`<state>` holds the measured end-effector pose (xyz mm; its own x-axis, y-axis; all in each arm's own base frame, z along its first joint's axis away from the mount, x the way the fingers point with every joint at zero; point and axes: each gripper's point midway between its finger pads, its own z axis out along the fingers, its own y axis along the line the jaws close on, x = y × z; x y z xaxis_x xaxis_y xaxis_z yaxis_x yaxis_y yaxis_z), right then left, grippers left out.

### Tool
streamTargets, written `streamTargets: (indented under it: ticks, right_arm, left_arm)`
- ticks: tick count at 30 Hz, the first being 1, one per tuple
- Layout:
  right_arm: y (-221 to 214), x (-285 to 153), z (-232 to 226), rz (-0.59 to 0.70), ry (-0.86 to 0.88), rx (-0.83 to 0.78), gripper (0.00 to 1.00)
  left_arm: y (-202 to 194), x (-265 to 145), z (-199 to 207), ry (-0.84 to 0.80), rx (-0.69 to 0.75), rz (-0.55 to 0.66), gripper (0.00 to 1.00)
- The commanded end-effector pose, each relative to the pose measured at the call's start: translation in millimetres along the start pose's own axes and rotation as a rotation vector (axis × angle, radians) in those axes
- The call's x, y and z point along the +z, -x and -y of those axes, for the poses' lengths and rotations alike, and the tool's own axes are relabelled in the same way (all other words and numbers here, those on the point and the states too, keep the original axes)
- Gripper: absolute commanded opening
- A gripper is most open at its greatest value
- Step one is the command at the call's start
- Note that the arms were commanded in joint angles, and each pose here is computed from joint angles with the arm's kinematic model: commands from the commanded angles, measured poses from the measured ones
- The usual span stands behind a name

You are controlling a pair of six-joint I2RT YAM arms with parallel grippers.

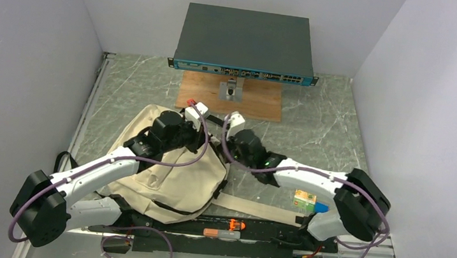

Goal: Pack the student bag
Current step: Adjust the student bag at the center of the board.

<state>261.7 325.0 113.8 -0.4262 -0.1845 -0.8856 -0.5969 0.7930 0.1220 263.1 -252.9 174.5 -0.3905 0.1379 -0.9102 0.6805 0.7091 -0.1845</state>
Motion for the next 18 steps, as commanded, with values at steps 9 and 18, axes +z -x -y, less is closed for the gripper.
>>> streamTargets:
  ticks: [9,18]
  right_arm:
    - [25.2,-67.6,-34.5,-0.16,0.936,0.735,0.13]
    - [-5.2,-46.0,5.2,-0.262,0.637,0.701,0.57]
  left_arm:
    - [26.1,4.3,20.5,-0.131,0.126,0.158,0.0]
    - [20.5,7.3,62.4,-0.231,0.189,0.109,0.0]
